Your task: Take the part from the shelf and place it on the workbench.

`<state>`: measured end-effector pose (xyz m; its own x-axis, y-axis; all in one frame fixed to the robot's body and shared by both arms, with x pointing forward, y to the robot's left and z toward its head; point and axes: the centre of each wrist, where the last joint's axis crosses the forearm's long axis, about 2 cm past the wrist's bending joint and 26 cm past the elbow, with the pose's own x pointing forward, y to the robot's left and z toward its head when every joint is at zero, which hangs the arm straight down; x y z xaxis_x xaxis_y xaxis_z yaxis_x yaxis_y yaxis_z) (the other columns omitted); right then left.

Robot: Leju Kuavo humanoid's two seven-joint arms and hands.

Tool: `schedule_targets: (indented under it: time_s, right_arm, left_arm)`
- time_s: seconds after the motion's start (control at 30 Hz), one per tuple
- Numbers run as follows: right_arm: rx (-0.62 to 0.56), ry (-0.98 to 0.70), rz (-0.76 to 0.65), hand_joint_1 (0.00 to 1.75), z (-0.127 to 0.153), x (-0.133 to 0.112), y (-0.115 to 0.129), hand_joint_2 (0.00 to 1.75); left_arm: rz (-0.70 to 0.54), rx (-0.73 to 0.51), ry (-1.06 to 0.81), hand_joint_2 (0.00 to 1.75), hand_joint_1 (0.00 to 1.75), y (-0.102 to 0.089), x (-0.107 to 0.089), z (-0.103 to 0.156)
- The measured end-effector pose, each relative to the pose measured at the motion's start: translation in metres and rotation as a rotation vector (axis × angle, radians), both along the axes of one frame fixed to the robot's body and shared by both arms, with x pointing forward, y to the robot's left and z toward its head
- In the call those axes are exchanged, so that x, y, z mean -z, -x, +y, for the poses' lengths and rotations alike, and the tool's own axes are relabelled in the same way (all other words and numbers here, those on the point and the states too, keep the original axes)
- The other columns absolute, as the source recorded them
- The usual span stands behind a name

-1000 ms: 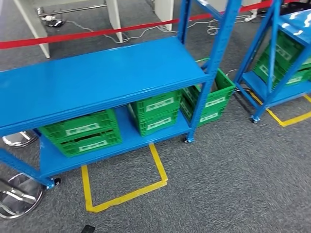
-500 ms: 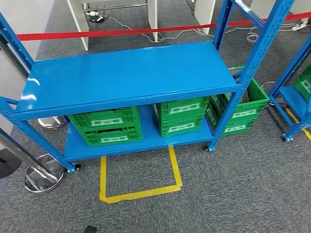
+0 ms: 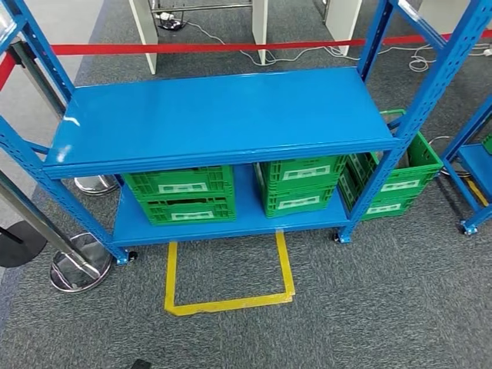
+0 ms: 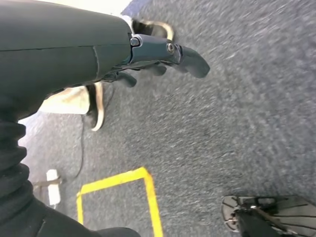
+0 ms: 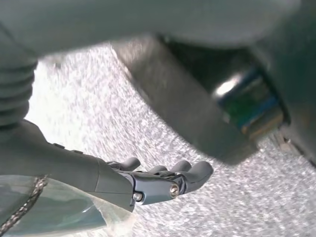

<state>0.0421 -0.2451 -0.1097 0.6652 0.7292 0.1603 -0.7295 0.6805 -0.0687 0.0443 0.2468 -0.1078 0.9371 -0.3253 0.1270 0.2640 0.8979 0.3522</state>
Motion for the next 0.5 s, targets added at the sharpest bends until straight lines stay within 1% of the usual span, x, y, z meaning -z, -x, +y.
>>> schedule_targets:
  time_s: [0.1,0.2,0.33,0.47,0.5]
  right_arm:
    - [0.067,0.006,0.006,0.0,-0.005,0.001,0.002,1.75]
    - [0.141,-0.003,0.01,0.0,-0.008,0.001,0.004,1.75]
    - [0.219,-0.006,0.043,0.0,-0.013,0.003,0.022,1.75]
    - [0.289,-0.016,0.063,0.0,-0.013,0.004,0.036,0.0]
    - [0.305,-0.017,0.067,0.0,-0.014,0.004,0.038,0.0]
  left_arm:
    - [0.009,-0.029,0.022,1.75,0.0,0.001,0.001,0.003]
    - [-0.005,-0.055,0.045,1.75,0.0,-0.003,0.0,0.006]
    - [-0.049,-0.084,0.067,0.0,0.0,-0.015,-0.001,0.012]
    - [-0.074,-0.109,0.089,0.0,0.0,-0.02,-0.002,0.02]
    - [-0.076,-0.115,0.096,0.0,0.0,-0.02,-0.002,0.021]
